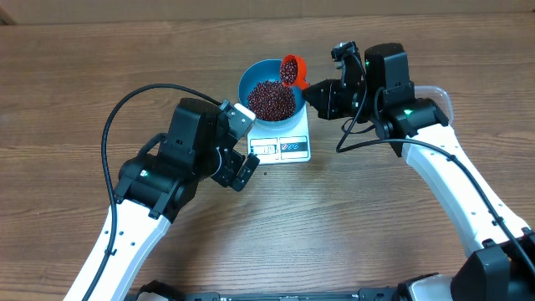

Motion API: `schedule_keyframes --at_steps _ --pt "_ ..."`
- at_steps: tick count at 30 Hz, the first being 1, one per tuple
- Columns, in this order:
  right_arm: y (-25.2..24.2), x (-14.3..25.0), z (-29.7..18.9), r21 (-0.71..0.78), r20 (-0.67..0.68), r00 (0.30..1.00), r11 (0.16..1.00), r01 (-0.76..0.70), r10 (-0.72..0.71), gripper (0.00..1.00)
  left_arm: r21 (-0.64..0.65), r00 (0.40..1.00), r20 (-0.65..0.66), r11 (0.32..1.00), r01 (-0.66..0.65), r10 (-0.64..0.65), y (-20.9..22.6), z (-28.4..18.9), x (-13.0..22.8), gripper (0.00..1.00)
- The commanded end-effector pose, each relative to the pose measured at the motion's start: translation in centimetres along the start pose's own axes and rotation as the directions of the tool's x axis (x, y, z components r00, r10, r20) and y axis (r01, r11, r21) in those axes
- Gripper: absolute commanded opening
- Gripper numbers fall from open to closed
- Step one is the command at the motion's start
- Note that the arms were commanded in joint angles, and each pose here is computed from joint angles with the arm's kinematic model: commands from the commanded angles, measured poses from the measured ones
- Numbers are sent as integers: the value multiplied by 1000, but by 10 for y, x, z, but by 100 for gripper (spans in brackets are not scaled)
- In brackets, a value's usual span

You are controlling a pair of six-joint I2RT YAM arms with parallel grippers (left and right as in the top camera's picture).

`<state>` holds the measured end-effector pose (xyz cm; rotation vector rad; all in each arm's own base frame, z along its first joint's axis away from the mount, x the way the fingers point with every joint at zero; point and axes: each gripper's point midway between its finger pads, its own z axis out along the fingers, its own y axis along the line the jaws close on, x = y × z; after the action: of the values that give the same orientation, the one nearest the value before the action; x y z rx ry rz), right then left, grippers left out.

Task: Scoop item into bowl and weigh 150g on scale
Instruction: 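Tilt scoop slowly with right gripper, trickling beans into bowl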

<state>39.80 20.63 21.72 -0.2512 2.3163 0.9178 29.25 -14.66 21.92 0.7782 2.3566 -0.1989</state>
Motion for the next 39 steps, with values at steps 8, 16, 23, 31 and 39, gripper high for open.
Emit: schedule_keyframes --at_steps 8,16,23,31,39 --pt "14 -10 -7 -12 30 986 986 167 -166 4 6 999 39 1000 -14 14 0 -8 -10 100" --pt "4 -15 -5 74 51 986 985 153 -157 4 7 999 39 1000 -14 14 0 -8 -10 100" --pt "3 -14 -5 76 47 986 985 155 -159 4 7 999 39 1000 -14 14 0 -8 -10 100" --pt "4 -14 -5 75 47 986 985 154 -158 3 7 999 39 1000 -14 14 0 -8 -10 100" --pt "10 -7 1 87 18 961 958 273 -276 4 7 999 39 1000 -14 14 0 -8 -10 100"
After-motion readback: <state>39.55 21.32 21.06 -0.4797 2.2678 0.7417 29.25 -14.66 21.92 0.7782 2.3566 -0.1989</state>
